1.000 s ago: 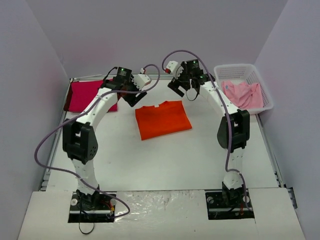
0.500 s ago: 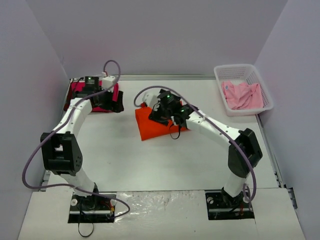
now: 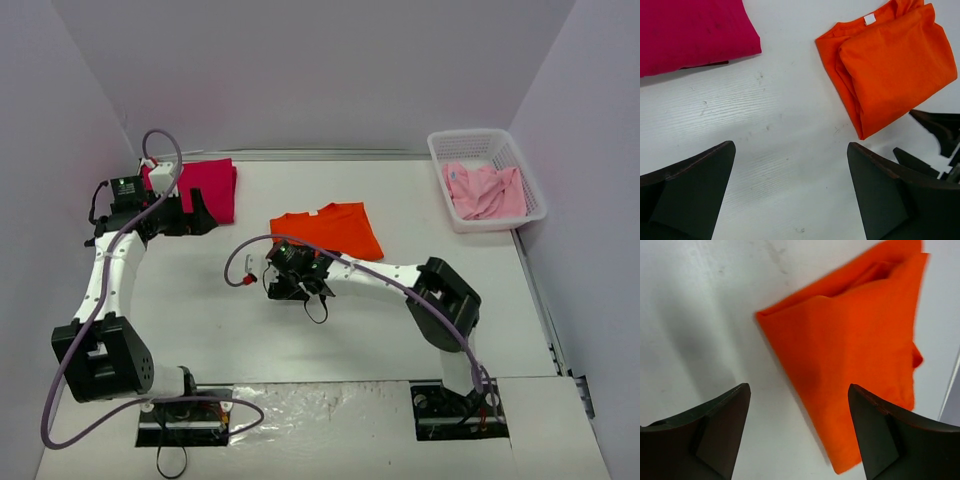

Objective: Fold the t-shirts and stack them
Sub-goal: Fold the long partially folded tshirt into a neat square

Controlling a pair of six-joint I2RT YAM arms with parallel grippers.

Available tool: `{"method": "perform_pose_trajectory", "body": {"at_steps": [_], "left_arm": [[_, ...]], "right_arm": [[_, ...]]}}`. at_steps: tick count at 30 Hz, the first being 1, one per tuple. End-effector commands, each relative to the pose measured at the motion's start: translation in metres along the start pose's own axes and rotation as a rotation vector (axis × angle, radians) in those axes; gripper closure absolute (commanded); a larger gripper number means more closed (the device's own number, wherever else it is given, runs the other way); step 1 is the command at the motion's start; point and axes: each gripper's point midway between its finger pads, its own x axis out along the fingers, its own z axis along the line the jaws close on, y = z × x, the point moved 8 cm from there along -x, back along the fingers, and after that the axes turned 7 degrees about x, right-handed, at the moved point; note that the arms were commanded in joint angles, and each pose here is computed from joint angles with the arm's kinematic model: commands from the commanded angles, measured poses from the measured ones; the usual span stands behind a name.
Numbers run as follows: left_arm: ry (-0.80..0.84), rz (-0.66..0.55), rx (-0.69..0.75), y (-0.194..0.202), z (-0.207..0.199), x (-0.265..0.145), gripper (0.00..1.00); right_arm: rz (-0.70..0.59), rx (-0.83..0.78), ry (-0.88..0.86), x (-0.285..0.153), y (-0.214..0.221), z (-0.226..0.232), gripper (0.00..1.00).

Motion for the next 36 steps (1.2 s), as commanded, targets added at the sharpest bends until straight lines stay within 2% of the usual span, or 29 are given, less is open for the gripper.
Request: {"method": "perform_pose_trajectory", "body": {"at_steps": [1,15,17,18,19,21,22,24,25,26,27,36], "left_arm": [[-0.033,-0.083,0.041,-0.013,-0.003,-0.018,0.06],[-0.106,-0.122,0.086,-0.003,-0.003,-0.033,0.06],[-0.098,-0.117,0.084,0.0,-0.003,-0.032,0.06],[-0.096,-0.117,0.083,0.0,-0.003,-0.031,0.06],[-0.09,-0.11,0.075,0.002,-0.002,-0.029,0.06],[-0.069,-0.106,0.071,0.003,-0.003,-0.027,0.06],[-0.058,-0.097,0.065,0.005,-0.003,-0.024,0.06],[-0.026,-0.082,0.056,0.007,-0.004,-0.021,0.06],[-0.01,-0.063,0.042,0.01,-0.004,-0.018,0.06],[0.014,-0.052,0.034,0.012,-0.004,-0.015,0.06],[0.028,-0.046,0.026,0.013,-0.005,-0.013,0.06],[0.184,-0.001,-0.071,0.026,-0.02,0.007,0.06]], "right_arm": [[0.038,-0.007,-0.004,0.012,-0.002,0.011,0.26],[0.071,-0.014,-0.009,0.054,-0.005,0.027,0.25],[0.075,-0.017,-0.008,0.058,-0.006,0.027,0.28],[0.079,-0.017,-0.01,0.06,-0.005,0.028,0.3],[0.081,-0.015,-0.012,0.061,-0.005,0.029,0.38],[0.09,-0.015,-0.024,0.063,-0.004,0.031,0.46],[0.092,-0.015,-0.032,0.063,-0.004,0.032,0.57],[0.106,-0.02,-0.041,0.063,-0.002,0.033,0.69],[0.107,-0.019,-0.041,0.062,-0.002,0.032,0.84],[0.113,-0.018,-0.046,0.061,-0.001,0.033,0.95],[0.114,-0.019,-0.048,0.06,-0.001,0.033,0.99],[0.099,-0.016,-0.03,0.044,-0.012,0.019,1.0]]}}
